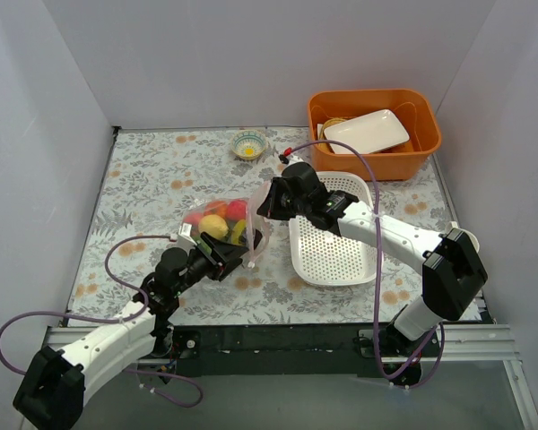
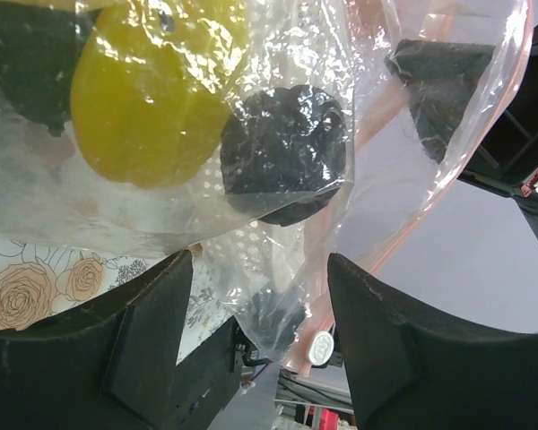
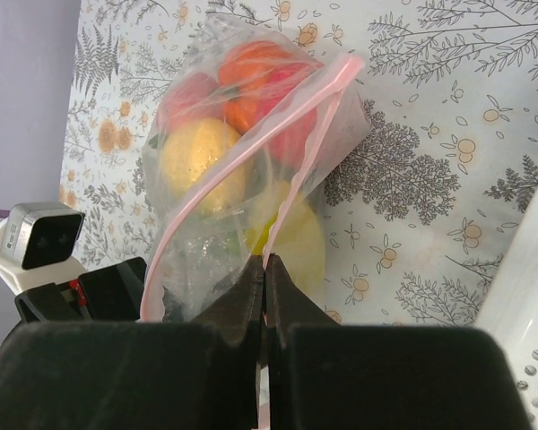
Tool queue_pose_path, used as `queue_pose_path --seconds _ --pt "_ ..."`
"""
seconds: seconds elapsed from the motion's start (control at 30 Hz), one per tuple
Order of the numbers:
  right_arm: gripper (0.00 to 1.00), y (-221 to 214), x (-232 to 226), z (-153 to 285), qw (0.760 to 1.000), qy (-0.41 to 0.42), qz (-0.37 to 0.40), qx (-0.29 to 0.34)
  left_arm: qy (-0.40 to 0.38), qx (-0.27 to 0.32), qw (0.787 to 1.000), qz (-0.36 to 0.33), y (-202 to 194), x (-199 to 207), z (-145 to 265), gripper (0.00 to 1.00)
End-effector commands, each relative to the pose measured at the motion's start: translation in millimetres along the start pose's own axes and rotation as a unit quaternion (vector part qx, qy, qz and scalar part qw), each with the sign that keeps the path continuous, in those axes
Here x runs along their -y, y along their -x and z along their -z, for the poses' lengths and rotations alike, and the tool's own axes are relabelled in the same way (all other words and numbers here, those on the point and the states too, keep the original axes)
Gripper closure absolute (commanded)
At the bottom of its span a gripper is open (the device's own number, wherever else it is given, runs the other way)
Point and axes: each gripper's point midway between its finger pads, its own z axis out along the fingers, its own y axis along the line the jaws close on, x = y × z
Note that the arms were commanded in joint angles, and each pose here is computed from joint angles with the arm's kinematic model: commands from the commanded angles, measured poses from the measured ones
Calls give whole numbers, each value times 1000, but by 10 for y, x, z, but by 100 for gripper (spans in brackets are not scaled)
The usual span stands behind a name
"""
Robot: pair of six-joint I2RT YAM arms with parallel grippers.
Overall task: Place the food in the zip-top bag and seal the zipper
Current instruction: Zip the zipper food storage bag at the center of the board.
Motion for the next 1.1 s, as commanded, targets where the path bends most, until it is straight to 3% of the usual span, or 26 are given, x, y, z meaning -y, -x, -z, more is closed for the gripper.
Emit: queue_pose_path --seconds 0.0,0.1,0.53,0.9,0.97,1.07 --pt "99 36 -166 8 999 40 -16 9 -38 -6 977 212 56 466 -12 42" --pt "99 11 -189 -9 999 46 -17 3 -33 -8 977 213 37 441 -27 46" --pt "99 -3 -185 -13 999 46 -18 1 -31 -22 976 213 -10 432 -67 100" --pt "99 86 -17 35 1000 5 -4 17 -23 -27 984 177 -50 380 -41 100" --pt "99 115 21 42 1000 0 -5 17 -19 -24 989 143 -37 440 -29 75" --pt "99 147 54 44 1000 -3 -5 18 18 -11 996 87 -13 316 -4 67"
